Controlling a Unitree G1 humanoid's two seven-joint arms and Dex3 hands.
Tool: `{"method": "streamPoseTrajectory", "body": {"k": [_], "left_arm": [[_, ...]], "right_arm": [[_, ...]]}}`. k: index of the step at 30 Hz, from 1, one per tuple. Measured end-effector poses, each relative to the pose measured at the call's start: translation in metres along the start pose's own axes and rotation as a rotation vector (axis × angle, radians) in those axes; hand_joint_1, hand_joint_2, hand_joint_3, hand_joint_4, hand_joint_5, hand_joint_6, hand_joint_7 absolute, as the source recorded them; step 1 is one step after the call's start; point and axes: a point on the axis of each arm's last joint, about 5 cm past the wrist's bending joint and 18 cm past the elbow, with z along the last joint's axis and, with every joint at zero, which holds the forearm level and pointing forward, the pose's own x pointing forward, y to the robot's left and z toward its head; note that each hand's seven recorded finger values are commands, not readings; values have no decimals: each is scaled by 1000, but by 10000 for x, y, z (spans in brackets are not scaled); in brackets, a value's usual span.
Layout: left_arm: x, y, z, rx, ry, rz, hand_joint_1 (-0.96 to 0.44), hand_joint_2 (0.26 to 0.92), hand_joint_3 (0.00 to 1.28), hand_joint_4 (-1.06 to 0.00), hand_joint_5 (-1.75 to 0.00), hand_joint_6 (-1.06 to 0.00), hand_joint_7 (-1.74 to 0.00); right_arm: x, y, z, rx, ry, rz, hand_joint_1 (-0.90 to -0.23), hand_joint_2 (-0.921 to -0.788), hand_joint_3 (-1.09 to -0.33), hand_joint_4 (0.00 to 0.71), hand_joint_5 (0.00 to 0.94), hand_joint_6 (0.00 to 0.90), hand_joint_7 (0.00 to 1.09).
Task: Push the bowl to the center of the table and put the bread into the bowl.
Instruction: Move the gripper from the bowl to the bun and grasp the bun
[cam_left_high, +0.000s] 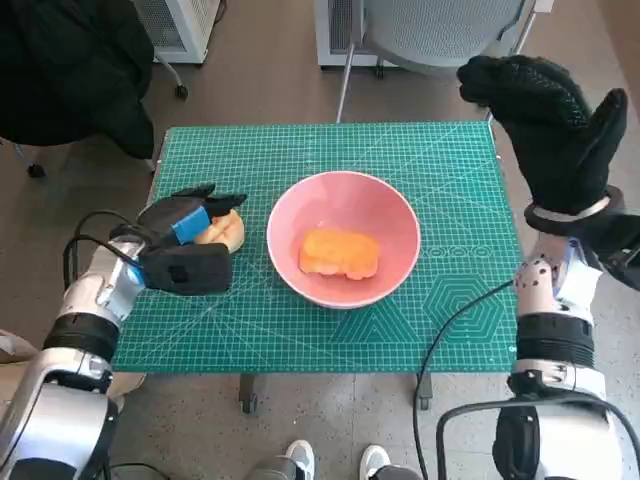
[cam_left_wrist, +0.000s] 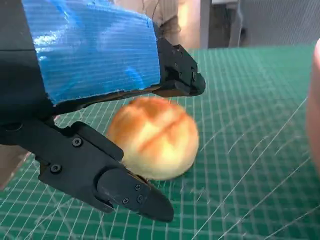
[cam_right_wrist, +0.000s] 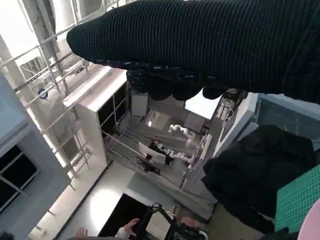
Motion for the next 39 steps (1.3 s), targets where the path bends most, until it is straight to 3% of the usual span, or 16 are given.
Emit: {"method": "streamPoseTrajectory", "body": {"k": [9, 12, 16, 21, 22, 23, 24, 25, 26, 28, 32, 39], "left_arm": [[32, 0, 14, 15, 31, -16, -399, 765, 0, -161, -1, -357, -14], [45, -9, 29, 14, 38, -21, -276, 764, 1, -213, -15, -409, -29], [71, -25, 66, 16, 50, -29, -99, 811, 10, -413, -22, -532, -38], [94, -14, 96, 31, 63, -28, 17, 893, 59, -640, -61, -674, -66], [98, -13, 100, 39, 67, -24, -114, 903, 123, -717, -84, -610, -551], [100, -14, 103, 45, 70, -19, -197, 910, 177, -767, -98, -553, -878], [103, -18, 107, 55, 74, -13, -226, 912, 196, -785, -103, -533, -994], [105, -22, 109, 62, 77, -9, -181, 914, 196, -739, -335, -520, -1065], [107, -28, 112, 74, 83, -6, -115, 916, 202, -668, -682, -494, -1172], [113, -42, 118, 95, 95, 4, -46, 919, 199, -606, -1041, -474, -1269], [124, -68, 133, 129, 108, 17, -9, 920, 168, -600, -1223, -504, -1268], [128, -80, 136, 149, 119, 26, 1, 921, 143, -619, -1276, -534, -1219]], "right_arm": [[-9, 1, 20, -11, -8, -1, -715, -921, -818, 265, 2, 341, 15], [-2, -1, 29, -14, -12, 1, -715, -921, -817, 266, 2, 341, 15], [-2, -2, 35, -16, -14, 3, -715, -921, -816, 266, 1, 342, 14], [-7, -2, 39, -18, -16, 3, -717, -921, -815, 266, 1, 342, 14], [-8, -2, 39, -18, -16, 3, -717, -921, -815, 266, 1, 342, 14], [-8, -2, 40, -18, -16, 3, -717, -921, -815, 266, 1, 343, 14], [-8, -2, 41, -18, -16, 3, -717, -921, -815, 266, 1, 343, 14], [-8, -2, 41, -18, -16, 3, -717, -921, -815, 266, 1, 343, 14], [-8, -2, 41, -17, -16, 3, -719, -921, -814, 266, 1, 344, 15], [-8, -2, 41, -16, -15, 4, -722, -921, -813, 266, 1, 346, 16], [-14, -1, 41, -14, -13, 4, -724, -921, -811, 266, 1, 349, 16], [-26, -1, 38, -13, -10, 3, -722, -921, -811, 266, 1, 350, 16]]}}
